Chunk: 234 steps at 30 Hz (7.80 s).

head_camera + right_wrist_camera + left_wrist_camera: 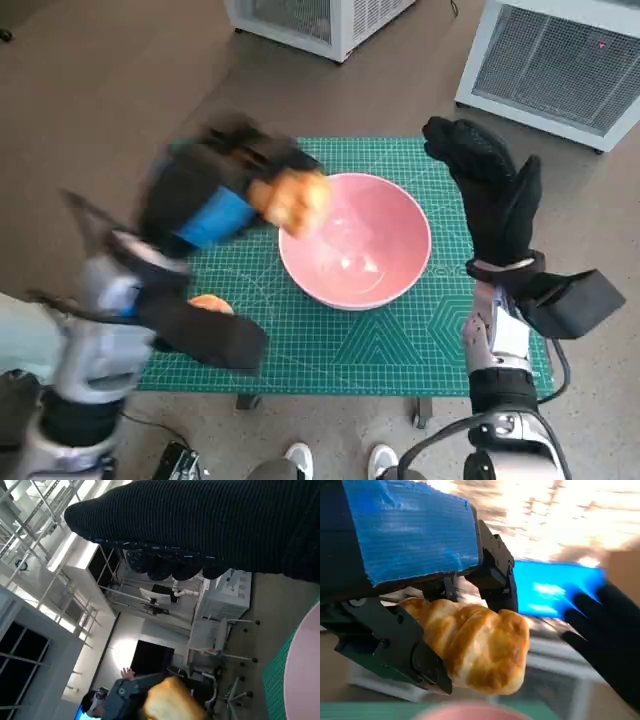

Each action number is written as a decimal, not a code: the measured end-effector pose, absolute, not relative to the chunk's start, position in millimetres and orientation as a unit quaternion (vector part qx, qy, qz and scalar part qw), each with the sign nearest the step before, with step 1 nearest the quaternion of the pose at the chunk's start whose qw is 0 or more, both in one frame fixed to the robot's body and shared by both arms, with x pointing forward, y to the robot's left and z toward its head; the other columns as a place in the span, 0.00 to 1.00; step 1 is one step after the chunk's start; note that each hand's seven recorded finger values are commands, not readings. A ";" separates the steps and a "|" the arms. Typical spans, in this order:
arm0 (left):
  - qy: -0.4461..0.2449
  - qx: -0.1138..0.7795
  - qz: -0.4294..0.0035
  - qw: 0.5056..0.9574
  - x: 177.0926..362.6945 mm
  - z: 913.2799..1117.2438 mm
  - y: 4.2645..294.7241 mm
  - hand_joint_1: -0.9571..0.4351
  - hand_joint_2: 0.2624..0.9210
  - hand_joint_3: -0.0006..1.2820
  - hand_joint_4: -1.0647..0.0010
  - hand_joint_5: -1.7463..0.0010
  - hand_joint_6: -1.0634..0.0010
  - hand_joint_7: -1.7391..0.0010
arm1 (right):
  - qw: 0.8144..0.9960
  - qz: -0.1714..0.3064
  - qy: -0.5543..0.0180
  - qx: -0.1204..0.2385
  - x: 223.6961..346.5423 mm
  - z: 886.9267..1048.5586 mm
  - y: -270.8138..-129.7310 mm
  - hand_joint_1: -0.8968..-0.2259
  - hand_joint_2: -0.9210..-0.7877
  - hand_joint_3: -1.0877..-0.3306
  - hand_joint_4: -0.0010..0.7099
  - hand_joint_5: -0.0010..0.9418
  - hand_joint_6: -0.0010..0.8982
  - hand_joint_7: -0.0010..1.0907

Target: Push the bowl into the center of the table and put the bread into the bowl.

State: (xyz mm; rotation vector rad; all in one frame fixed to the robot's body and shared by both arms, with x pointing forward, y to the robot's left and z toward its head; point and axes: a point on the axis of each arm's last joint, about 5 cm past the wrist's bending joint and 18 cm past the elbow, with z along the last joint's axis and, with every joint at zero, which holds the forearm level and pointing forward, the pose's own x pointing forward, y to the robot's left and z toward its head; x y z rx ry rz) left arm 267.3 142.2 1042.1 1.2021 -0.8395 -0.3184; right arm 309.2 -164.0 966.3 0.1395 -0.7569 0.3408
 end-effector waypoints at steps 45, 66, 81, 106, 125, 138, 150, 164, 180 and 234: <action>-0.295 0.495 -0.285 0.766 266.5 1038.5 169.1 0.44 0.77 0.00 0.93 1.00 0.70 0.99 | 0.913 0.152 -0.372 0.071 302.5 961.8 -164.4 0.35 0.00 0.54 0.36 0.00 0.14 0.46; -0.199 0.559 -0.257 0.763 213.5 1087.4 248.9 0.49 0.70 0.00 0.97 1.00 0.72 1.00 | 0.916 0.159 -0.363 0.065 303.3 960.4 -159.0 0.35 0.00 0.51 0.38 0.00 0.14 0.46; -0.163 0.536 -0.280 0.780 205.8 1070.8 269.9 0.47 0.71 0.00 0.93 0.99 0.76 1.00 | 0.915 0.168 -0.362 0.067 306.3 962.4 -155.5 0.34 0.00 0.51 0.37 0.00 0.14 0.46; -0.001 0.562 -0.312 0.766 213.8 1004.6 269.0 0.54 0.73 0.00 0.81 0.99 0.72 0.99 | 0.914 0.176 -0.359 0.074 309.0 963.0 -158.7 0.33 0.00 0.51 0.37 0.00 0.13 0.47; -0.010 0.554 -0.310 0.772 222.0 953.7 259.9 0.67 0.85 0.02 0.40 0.97 0.39 0.96 | 0.915 0.172 -0.359 0.071 308.9 963.4 -161.0 0.35 0.00 0.50 0.36 0.00 0.13 0.47; -0.048 0.586 -0.284 0.758 230.7 942.0 255.0 0.69 1.00 0.07 0.38 0.30 0.42 0.36 | 0.915 0.168 -0.359 0.071 308.8 963.4 -161.6 0.35 0.00 0.50 0.37 0.00 0.13 0.48; -0.070 0.589 -0.269 0.758 233.3 960.8 256.0 0.69 1.00 0.07 0.38 0.27 0.41 0.37 | 0.915 0.167 -0.359 0.071 308.7 963.3 -162.5 0.35 0.00 0.50 0.37 0.00 0.13 0.48; -0.272 0.541 -0.145 0.782 249.3 1045.8 239.6 0.69 1.00 0.04 0.34 0.30 0.36 0.41 | 0.916 0.168 -0.357 0.071 308.9 962.5 -163.3 0.36 0.00 0.50 0.36 0.00 0.13 0.48; -0.387 0.496 -0.135 0.765 268.9 1086.7 176.5 0.69 0.98 0.02 0.30 0.38 0.34 0.37 | 0.916 0.172 -0.356 0.071 308.9 961.6 -164.5 0.36 0.00 0.50 0.36 0.00 0.13 0.48; -0.304 0.402 -0.266 0.822 309.5 1030.4 126.8 0.47 0.92 0.01 0.74 1.00 0.65 0.96 | 0.917 0.155 -0.360 0.072 302.7 961.6 -174.8 0.35 0.00 0.53 0.36 0.00 0.11 0.44</action>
